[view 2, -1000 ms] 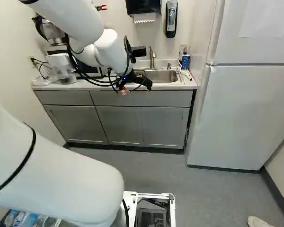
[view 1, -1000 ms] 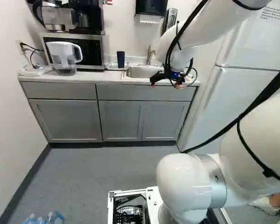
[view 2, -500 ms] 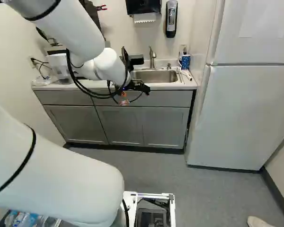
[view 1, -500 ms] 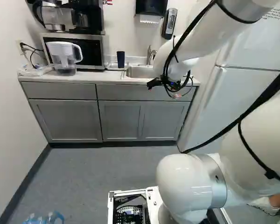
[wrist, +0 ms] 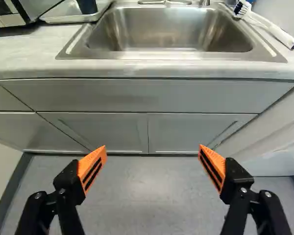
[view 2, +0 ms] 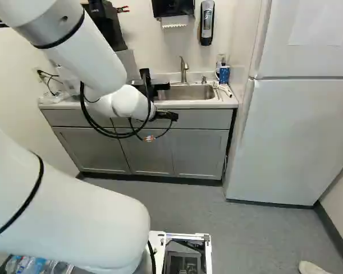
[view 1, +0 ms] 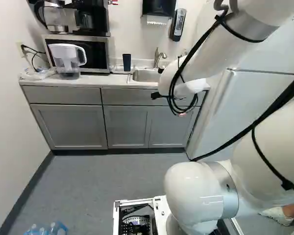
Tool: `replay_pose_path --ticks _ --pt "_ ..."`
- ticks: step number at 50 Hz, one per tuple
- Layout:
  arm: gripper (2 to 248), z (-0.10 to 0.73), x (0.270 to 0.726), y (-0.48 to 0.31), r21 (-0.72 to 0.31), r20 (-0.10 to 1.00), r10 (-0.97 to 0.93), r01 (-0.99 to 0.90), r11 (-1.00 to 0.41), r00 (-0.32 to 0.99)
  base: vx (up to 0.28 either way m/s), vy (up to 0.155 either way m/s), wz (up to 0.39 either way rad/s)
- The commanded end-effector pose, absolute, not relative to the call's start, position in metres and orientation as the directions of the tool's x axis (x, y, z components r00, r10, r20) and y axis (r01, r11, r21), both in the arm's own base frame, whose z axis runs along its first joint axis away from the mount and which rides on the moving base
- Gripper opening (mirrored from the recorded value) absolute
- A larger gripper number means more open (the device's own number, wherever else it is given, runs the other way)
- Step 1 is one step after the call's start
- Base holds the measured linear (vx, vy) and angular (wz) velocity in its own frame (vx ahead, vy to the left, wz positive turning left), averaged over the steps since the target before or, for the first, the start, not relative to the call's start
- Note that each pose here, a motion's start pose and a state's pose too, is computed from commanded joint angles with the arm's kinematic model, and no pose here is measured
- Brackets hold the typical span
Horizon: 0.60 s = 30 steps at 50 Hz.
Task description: Rinse the cup and place it in the tray
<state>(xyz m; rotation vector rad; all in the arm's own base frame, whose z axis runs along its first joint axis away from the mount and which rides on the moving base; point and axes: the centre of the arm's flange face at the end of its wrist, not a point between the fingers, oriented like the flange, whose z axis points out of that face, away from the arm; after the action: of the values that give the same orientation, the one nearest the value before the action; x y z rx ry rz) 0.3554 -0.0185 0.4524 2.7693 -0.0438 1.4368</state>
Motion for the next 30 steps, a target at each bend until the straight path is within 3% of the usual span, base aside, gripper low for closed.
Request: replay_pose_path --ticks 30 --pt "247 0.405 0.318 -0.008 -0.001 0.89 -0.007 -0.013 -1.0 0.455 0.0 0.0 0.0"
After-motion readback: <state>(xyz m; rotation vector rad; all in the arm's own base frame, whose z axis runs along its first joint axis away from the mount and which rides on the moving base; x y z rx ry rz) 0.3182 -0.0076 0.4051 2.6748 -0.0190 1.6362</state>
